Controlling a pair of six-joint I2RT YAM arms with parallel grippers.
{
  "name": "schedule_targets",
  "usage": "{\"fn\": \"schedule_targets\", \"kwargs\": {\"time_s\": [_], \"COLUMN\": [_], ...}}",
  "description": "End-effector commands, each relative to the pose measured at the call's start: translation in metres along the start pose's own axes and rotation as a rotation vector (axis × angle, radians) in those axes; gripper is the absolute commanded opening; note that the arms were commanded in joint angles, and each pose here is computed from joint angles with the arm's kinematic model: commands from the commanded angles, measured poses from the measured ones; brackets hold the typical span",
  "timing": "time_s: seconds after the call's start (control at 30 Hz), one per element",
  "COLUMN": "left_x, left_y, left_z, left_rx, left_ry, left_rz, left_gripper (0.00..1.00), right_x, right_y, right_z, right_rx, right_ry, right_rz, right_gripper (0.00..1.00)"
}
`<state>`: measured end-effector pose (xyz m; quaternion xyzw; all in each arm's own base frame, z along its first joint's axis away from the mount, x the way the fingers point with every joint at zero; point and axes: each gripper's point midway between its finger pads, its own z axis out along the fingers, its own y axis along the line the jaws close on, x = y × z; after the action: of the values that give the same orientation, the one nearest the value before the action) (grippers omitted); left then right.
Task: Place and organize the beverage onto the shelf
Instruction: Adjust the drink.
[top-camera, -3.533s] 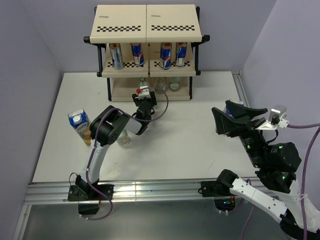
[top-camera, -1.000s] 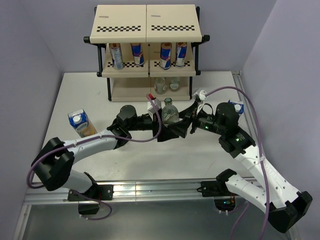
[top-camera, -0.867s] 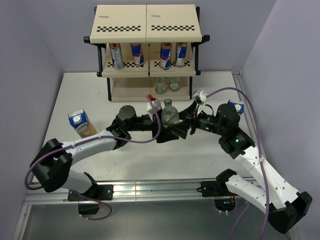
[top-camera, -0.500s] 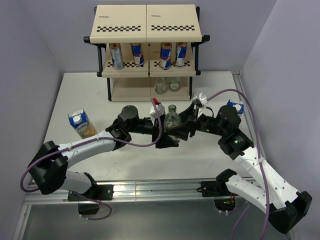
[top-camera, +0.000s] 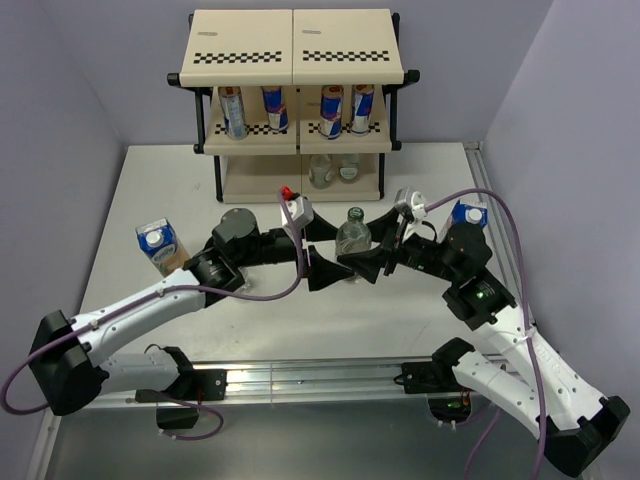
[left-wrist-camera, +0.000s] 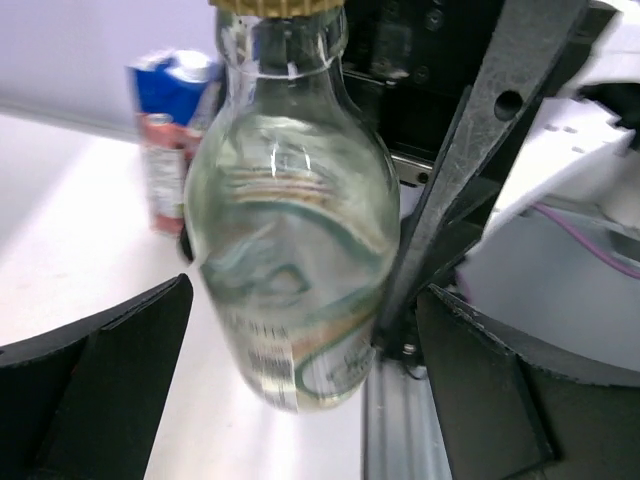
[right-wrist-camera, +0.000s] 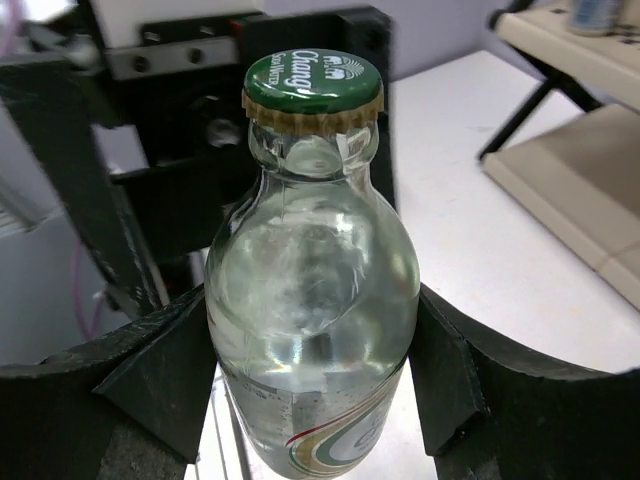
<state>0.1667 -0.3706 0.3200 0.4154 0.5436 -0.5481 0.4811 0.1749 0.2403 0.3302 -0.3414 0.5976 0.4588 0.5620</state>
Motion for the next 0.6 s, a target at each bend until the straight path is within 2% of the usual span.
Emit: {"fn": "schedule_targets", "kwargs": {"time_s": [0.0, 0.2, 0.33, 0.57], "left_x": [-0.040, -0.082, -0.104, -0.092], "left_y": [0.023, 0.017, 0.018, 0.018], "left_z": [-0.017, -0.037, -0.022, 0.001], "left_rx": [-0.202, -0.268, -0.248, -0.170], "left_ry": [-0.102, -0.209, -0.221, -0.166], "left_rz": [0.100, 0.148, 0.116, 0.050], "left_gripper": [0.99, 0.99, 0.99, 0.82], "right_x": [-0.037, -0.012, -0.011, -0.020], "right_y": [-0.009, -0.004, 0.010, 0.011], "right_z": [-0.004, 0.004, 0.004, 0.004], "right_rx": [0.085, -0.004, -0.084, -0.081], "right_ry": [-0.109, -0.062, -0.073, -0.080], "right_rz": [-0.120, -0.136, -0.147, -0.161], "right_gripper": [0.00, 0.00, 0.00, 0.00]}}
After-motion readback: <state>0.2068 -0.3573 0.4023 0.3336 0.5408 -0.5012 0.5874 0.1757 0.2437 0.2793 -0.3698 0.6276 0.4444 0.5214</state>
